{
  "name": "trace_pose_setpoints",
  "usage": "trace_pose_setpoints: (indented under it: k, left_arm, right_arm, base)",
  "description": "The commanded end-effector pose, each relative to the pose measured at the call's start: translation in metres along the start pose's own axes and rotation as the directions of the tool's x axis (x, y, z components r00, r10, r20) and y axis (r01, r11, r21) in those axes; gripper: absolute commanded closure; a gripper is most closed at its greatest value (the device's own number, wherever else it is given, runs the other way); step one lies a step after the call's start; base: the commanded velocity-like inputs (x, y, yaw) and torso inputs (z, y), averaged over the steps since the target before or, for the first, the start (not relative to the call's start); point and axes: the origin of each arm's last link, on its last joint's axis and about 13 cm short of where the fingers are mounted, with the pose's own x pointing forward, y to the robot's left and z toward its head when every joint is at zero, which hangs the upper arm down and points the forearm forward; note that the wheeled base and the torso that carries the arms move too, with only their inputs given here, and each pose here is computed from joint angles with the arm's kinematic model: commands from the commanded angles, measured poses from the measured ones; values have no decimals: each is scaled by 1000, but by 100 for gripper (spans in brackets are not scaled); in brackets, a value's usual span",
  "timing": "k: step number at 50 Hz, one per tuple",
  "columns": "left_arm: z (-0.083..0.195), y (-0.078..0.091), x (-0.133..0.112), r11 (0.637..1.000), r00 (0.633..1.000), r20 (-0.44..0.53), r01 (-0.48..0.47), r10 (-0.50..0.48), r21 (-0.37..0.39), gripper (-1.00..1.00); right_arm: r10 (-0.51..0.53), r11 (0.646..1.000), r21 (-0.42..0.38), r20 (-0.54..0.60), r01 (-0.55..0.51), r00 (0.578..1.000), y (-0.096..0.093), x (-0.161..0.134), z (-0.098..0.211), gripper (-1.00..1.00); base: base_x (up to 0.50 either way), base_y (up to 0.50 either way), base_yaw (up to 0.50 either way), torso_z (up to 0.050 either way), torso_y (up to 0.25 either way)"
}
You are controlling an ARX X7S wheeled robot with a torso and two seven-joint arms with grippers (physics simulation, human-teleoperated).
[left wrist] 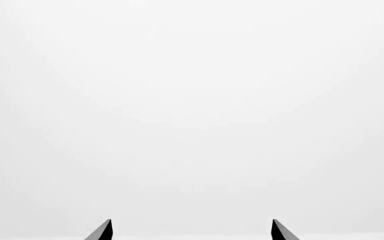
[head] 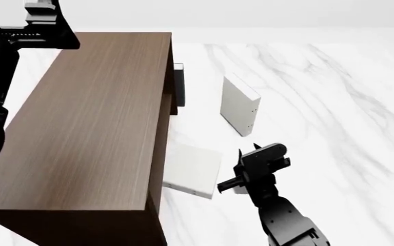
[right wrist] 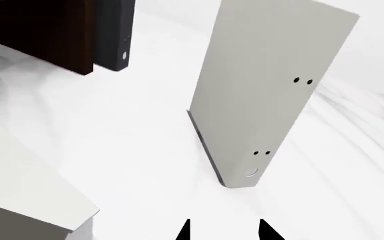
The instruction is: Pick up the book on the right and place it under the cabinet shelf.
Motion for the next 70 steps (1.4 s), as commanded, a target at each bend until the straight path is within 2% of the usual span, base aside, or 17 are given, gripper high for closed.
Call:
trace_pose_setpoints:
  k: [1, 15, 70]
  left_arm:
    - [-5, 2, -1, 1000, 1000, -9, -5, 5, 2, -100]
    - [-9, 4, 0, 1000, 1000, -16, -15, 15, 2, -100]
    - [-3, 7, 2, 1000, 1000, 1, -15, 15, 16, -100]
  right_arm:
    - [158, 987, 44, -259, -152, 953, 38, -17, -47, -100]
    - [216, 976, 40, -201, -212, 955, 46, -10, -33, -100]
    - [303, 953, 17, -113, -303, 946, 66, 11, -12, -100]
  base:
    - [0, 4, 14, 0, -13]
    - [6, 5, 14, -4, -12]
    - [3, 4, 11, -3, -9]
